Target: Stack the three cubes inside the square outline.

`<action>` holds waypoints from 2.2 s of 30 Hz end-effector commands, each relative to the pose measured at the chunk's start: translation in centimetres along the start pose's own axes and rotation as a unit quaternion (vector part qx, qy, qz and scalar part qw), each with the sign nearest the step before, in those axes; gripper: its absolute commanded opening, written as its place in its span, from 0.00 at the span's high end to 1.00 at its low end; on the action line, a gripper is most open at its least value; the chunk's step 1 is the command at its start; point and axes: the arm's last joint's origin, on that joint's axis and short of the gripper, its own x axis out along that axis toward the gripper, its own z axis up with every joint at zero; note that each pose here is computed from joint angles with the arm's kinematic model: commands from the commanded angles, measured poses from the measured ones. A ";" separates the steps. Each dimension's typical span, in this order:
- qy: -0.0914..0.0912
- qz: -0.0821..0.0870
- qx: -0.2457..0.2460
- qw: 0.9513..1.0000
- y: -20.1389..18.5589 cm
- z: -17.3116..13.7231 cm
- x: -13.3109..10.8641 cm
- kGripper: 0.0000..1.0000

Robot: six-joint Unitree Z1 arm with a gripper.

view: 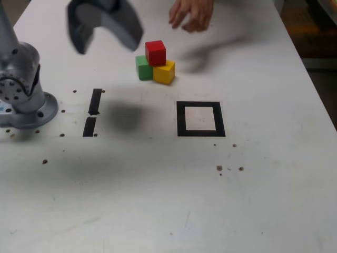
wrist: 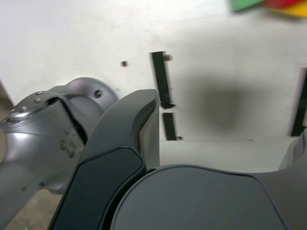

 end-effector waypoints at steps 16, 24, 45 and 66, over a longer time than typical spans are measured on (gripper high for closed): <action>0.022 0.016 -0.033 0.999 7.4 8.0 2.5 0.02; 0.046 -0.003 -0.043 0.998 8.4 8.8 5.0 0.08; 0.045 0.004 -0.074 0.996 9.9 9.6 7.2 0.61; -0.035 0.024 -0.014 0.999 -3.2 9.9 -1.9 0.71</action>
